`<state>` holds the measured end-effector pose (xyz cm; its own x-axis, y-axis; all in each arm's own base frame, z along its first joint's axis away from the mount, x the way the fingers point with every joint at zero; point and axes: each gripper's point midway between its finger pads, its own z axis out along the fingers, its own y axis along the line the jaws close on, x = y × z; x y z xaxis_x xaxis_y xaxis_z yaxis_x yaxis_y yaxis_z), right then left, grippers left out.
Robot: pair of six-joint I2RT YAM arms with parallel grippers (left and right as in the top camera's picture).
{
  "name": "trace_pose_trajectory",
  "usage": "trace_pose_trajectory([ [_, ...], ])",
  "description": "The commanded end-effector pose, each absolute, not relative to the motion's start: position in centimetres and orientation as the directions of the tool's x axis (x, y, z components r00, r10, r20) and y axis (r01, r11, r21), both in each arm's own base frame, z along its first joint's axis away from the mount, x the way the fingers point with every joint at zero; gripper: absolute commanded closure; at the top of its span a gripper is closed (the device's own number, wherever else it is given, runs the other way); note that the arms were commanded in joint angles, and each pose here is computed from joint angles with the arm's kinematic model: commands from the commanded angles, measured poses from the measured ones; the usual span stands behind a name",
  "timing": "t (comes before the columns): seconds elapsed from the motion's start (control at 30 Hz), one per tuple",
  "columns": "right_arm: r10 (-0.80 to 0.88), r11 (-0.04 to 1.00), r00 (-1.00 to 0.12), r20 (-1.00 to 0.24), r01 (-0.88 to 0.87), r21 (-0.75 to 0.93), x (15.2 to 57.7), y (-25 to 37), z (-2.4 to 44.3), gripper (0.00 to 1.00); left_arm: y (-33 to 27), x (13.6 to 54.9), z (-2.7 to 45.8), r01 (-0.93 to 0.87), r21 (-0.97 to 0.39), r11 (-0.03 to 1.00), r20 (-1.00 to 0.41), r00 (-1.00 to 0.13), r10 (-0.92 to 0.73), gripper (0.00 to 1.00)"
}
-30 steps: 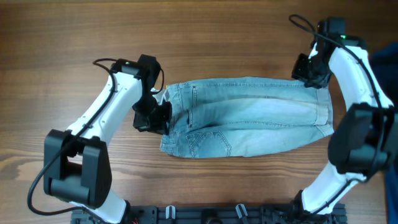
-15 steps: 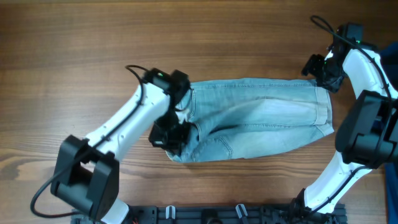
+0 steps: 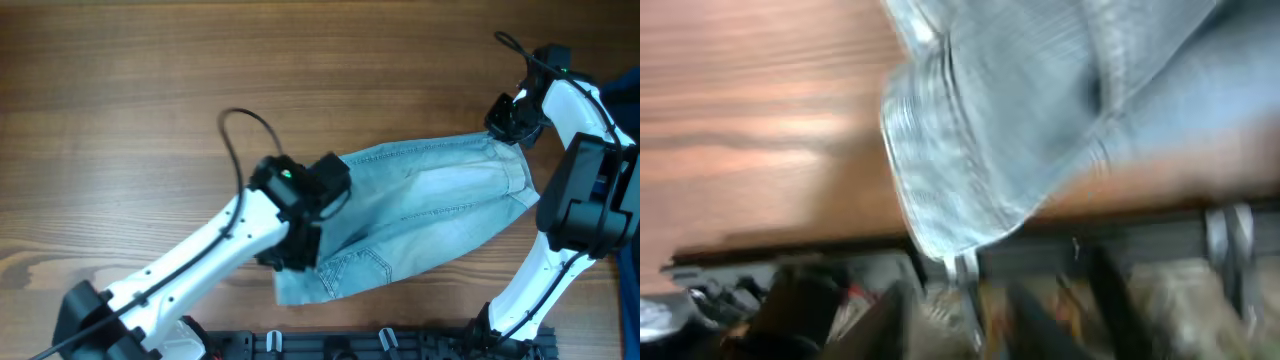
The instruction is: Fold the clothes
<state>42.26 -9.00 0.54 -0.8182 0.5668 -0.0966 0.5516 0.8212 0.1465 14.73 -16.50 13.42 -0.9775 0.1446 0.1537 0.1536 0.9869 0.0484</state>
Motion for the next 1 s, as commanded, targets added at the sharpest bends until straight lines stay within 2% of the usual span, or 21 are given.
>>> trace_pose_trajectory([
  [0.0,0.498,0.855,-0.863,-0.086,0.472,0.215,42.9,-7.6,0.4,0.95,-12.8,20.5,14.0,-0.148,0.134,0.980,-0.077,-0.987,-0.138,0.26],
  [0.03,0.495,0.857,-0.865,-0.083,0.470,0.213,42.8,-7.6,0.4,0.95,-12.6,21.4,13.9,-0.181,0.116,0.977,-0.093,-0.981,-0.171,0.22],
  [0.13,0.472,0.864,-0.878,-0.075,0.444,0.235,42.7,-7.1,0.4,0.95,-12.0,24.3,13.3,-0.254,0.051,0.966,-0.125,-0.961,-0.246,0.22],
  [0.2,0.457,0.864,-0.887,-0.066,0.425,0.270,42.8,-6.4,0.6,0.82,-13.5,25.9,12.1,-0.195,-0.075,0.978,-0.068,-0.977,-0.200,0.26],
  [0.3,0.457,0.861,-0.887,-0.059,0.425,0.281,42.7,-6.2,0.6,0.73,-12.9,27.9,9.9,-0.247,-0.109,0.963,-0.024,-0.968,-0.251,0.28],
  [0.47,0.457,0.860,-0.888,-0.049,0.427,0.278,42.5,-6.1,0.6,0.69,-11.4,29.9,5.2,-0.305,-0.122,0.944,0.088,-0.951,-0.296,0.28],
  [0.57,0.457,0.860,-0.888,-0.045,0.429,0.278,42.4,-6.1,0.6,0.68,-12.4,30.2,2.0,-0.248,-0.187,0.951,0.176,-0.960,-0.216,0.28],
  [0.63,0.457,0.860,-0.888,-0.044,0.429,0.277,42.4,-6.1,0.6,0.68,-13.9,29.8,1.1,-0.223,-0.264,0.938,0.230,-0.959,-0.164,0.32],
  [0.7,0.457,0.860,-0.888,-0.040,0.430,0.276,42.3,-6.1,0.6,0.67,-14.2,29.6,0.2,-0.222,-0.274,0.936,0.255,-0.955,-0.152,0.35],
  [0.77,0.457,0.859,-0.889,-0.036,0.431,0.275,42.2,-6.1,0.6,0.68,-14.2,29.6,-0.1,-0.205,-0.276,0.939,0.256,-0.957,-0.134,0.46],
  [0.83,0.457,0.859,-0.889,-0.031,0.432,0.274,42.1,-6.0,0.5,0.67,-14.1,29.3,-0.1,-0.206,-0.271,0.940,0.267,-0.955,-0.133,0.80],
  [0.87,0.457,0.859,-0.889,-0.030,0.432,0.274,42.0,-6.0,0.5,0.67,-14.1,29.1,-0.1,-0.207,-0.268,0.941,0.272,-0.953,-0.132,0.92],
  [0.9,0.456,0.860,-0.890,-0.030,0.431,0.274,42.0,-6.0,0.5,0.67,-14.1,29.1,0.0,-0.208,-0.267,0.941,0.275,-0.952,-0.132,0.96],
  [0.97,0.449,0.863,-0.893,-0.031,0.424,0.273,42.0,-6.0,0.5,0.68,-13.9,28.9,0.3,-0.204,-0.268,0.942,0.278,-0.952,-0.127,0.96],
])
